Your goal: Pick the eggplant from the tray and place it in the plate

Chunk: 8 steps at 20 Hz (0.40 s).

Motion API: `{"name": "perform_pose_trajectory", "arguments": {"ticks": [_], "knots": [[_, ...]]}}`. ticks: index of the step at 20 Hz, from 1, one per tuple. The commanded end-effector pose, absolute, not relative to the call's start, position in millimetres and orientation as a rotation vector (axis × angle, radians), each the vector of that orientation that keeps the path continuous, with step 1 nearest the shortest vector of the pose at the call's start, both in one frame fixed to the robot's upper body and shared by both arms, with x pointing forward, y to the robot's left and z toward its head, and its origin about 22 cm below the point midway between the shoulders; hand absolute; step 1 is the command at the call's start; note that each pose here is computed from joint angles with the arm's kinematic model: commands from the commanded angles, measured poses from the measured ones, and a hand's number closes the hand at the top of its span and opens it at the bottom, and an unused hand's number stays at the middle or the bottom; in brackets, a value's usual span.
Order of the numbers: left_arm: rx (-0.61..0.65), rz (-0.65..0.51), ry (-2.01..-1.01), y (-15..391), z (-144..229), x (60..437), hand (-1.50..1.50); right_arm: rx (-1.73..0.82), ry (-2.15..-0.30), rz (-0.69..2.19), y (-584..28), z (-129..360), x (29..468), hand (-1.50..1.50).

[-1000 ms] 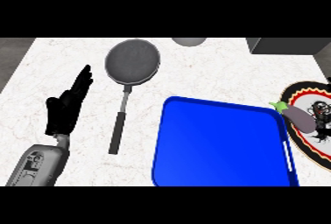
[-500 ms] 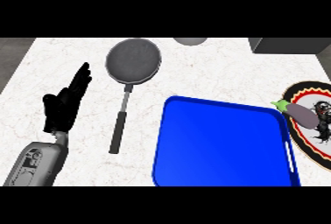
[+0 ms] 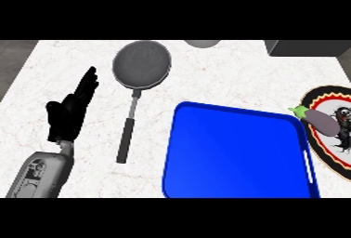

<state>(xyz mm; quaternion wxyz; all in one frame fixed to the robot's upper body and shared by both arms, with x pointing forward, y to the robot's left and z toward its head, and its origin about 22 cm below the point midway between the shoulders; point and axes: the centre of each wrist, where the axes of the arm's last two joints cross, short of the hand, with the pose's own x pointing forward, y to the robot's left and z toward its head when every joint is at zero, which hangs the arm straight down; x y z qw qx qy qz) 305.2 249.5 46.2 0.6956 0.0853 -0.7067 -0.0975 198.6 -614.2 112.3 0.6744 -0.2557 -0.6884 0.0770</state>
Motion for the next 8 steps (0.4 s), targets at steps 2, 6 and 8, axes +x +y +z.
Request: {"name": "perform_pose_trajectory", "arguments": {"ticks": [2, 6, 8], "knots": [[0.199, -0.227, -1.571, 252.5, 44.3, 305.5, 0.00, -0.455, -1.646, 0.186, -623.1, 122.6, 185.3, -1.50], [0.202, -0.214, -1.583, 254.8, 43.8, 302.8, 0.00, -0.446, -1.650, 0.161, -622.0, 113.3, 181.1, -1.50], [0.200, -0.229, -1.588, 260.1, 51.7, 304.5, 0.00, -0.461, -1.615, 0.168, -622.7, 107.7, 175.1, -1.50]]}}
